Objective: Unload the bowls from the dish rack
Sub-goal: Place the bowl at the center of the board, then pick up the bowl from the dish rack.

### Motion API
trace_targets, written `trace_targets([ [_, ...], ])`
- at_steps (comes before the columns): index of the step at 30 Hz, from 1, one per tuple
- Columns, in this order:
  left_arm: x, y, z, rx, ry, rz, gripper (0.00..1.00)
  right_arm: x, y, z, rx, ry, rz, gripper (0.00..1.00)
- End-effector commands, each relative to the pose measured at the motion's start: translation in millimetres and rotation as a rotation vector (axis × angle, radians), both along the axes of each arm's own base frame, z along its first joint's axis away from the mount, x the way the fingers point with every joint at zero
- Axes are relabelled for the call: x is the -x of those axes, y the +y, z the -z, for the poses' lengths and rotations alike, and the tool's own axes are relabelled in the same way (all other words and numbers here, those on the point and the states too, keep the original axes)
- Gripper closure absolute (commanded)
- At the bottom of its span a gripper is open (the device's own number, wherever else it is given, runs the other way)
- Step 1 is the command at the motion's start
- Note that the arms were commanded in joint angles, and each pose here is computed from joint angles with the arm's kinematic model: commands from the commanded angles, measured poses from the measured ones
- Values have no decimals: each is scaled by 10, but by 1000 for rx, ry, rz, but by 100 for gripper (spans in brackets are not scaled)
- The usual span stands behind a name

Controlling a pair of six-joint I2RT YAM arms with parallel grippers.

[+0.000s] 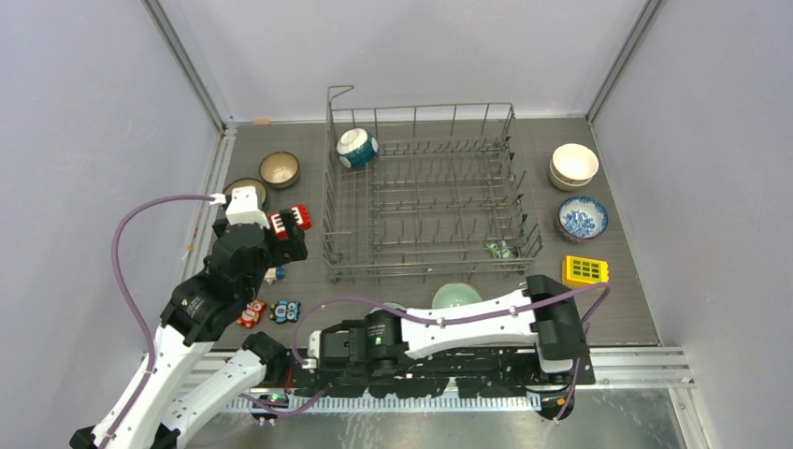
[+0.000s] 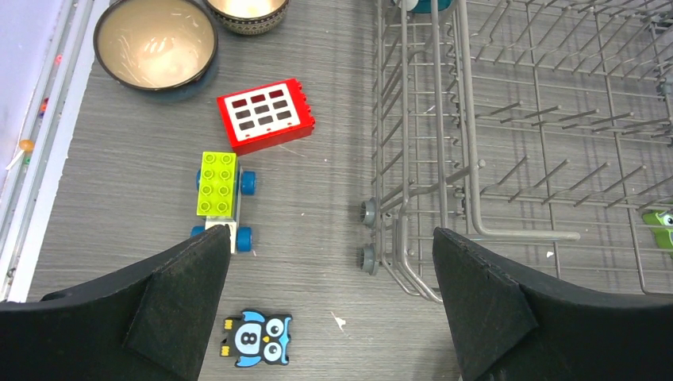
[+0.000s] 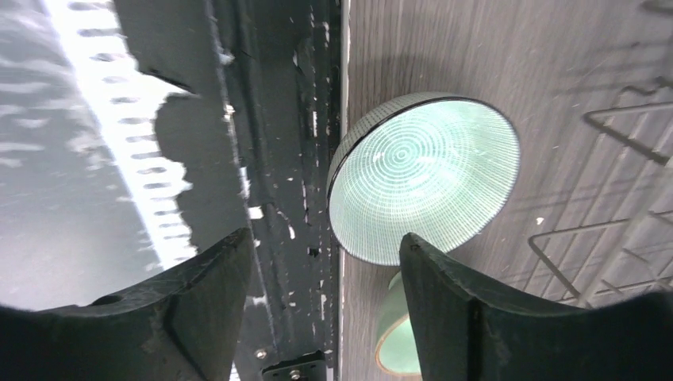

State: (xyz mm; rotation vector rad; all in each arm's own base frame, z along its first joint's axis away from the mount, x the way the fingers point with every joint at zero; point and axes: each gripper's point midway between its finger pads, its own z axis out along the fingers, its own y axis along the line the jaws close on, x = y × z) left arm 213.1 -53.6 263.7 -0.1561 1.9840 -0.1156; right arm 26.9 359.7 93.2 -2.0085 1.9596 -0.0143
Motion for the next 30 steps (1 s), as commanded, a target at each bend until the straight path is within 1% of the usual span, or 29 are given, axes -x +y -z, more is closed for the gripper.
trace_targets([
  [1, -35, -27, -151, 21, -39, 5, 0, 169, 62, -1142, -238, 62, -24, 26],
  [4, -65, -34, -203, 10, -44, 6, 0, 158, -25, -1878, -372, 65, -35, 23],
  [7, -107, -43, -277, 4, -58, 4, 0, -70, -135, -2538, -552, 13, 21, 22],
  [9, -140, -62, -316, 5, -66, 5, 0, -390, -179, -2906, -709, -16, 133, 23],
  [11, -179, -93, -351, 10, -75, 8, 0, -793, -214, -3207, -890, -23, 298, 23],
  [13, -211, -120, -367, 13, -77, 12, 0, -1180, -252, -3439, -1072, -5, 444, 24],
  [14, -228, -134, -366, 13, -76, 13, 0, -1330, -249, -3527, -1155, 27, 491, 25],
  [16, -256, -165, -368, 13, -74, 21, 0, -1771, -336, -3650, -1289, 44, 635, 25],
  [19, -308, -219, -386, 17, -81, 33, 0, -2309, -368, -3706, -1433, 115, 806, 26],
  [23, -401, -293, -402, 21, -94, 44, 0, -3105, -299, -3533, -1574, 357, 981, 27],
  [24, -427, -310, -408, 23, -99, 45, 0, -3276, -258, -3465, -1596, 418, 1003, 27],
  [26, -480, -351, -407, 23, -104, 51, 0, -3604, -200, -3358, -1621, 481, 1053, 27],
  [30, -621, -427, -436, 13, -126, 56, 0, -4100, -36, -3075, -1578, 519, 1126, 26],
])
